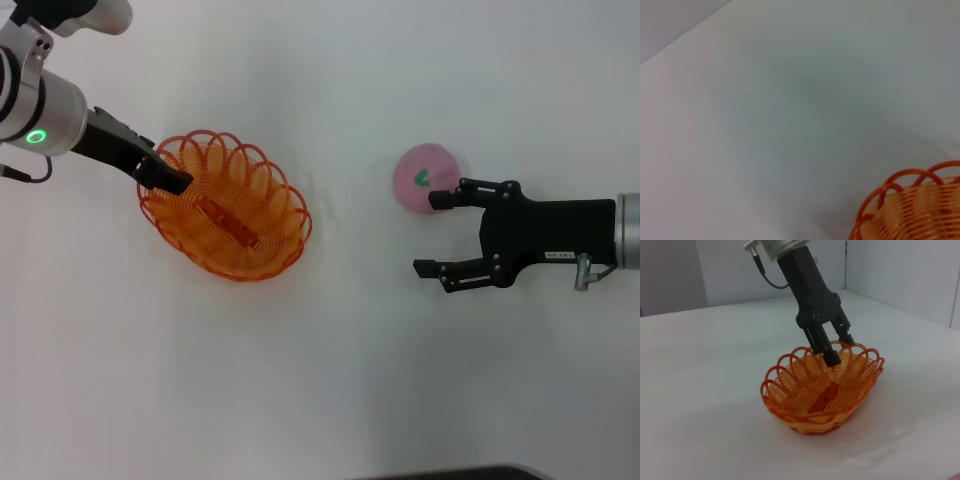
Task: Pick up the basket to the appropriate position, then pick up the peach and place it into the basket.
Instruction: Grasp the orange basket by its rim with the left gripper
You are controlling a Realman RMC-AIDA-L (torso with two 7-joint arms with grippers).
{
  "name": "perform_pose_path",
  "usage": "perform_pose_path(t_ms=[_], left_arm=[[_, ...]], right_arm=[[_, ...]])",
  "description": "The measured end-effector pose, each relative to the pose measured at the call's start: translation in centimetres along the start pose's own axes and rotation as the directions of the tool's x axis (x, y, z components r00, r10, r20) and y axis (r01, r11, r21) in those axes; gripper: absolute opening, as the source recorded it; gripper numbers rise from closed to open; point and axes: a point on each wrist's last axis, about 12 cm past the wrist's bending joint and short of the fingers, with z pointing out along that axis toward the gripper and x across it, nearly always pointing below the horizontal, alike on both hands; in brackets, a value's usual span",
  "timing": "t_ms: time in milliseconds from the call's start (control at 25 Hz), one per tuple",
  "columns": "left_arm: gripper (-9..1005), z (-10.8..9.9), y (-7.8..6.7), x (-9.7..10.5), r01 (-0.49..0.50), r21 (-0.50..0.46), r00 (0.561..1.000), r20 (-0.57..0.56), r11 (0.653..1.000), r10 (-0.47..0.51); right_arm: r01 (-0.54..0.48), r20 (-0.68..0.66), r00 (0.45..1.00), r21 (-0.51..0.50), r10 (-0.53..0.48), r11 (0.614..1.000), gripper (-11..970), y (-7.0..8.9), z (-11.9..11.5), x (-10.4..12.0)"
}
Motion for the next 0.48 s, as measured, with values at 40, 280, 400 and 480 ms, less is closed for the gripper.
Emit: perform_pose_path(t_ms=[40,280,400,480], left_arm=[[696,0.00,0.01,-0.02,0.001,-0.001,1.000,0.001,1.000,-0.001],[619,0.07,0.05,0.06,0.002,-0.004,1.000,0.003,1.000,-0.002],[551,0.09,-0.04,0.05,-0.013,-0.005,1.000,0.000,1.000,0.013],[467,0.12,-0.10,-0.03,-0.018,-0.008,1.000,0.000,1.000,0.018]], right_arm=[[0.000,0.000,1.000,0.000,0.000,1.000,940,0.01,-0.01,0.02],[-0.002,0.005,1.000,0.012,0.002,1.000,940,-0.09,-0.03,-0.01],[-0.004,0.007,1.000,0.015,0.004,1.000,940,-0.09,-0.06,0.01],[-0.005,0.007,1.000,0.016,0.005,1.000,940,-0.06,-0.09,0.06]])
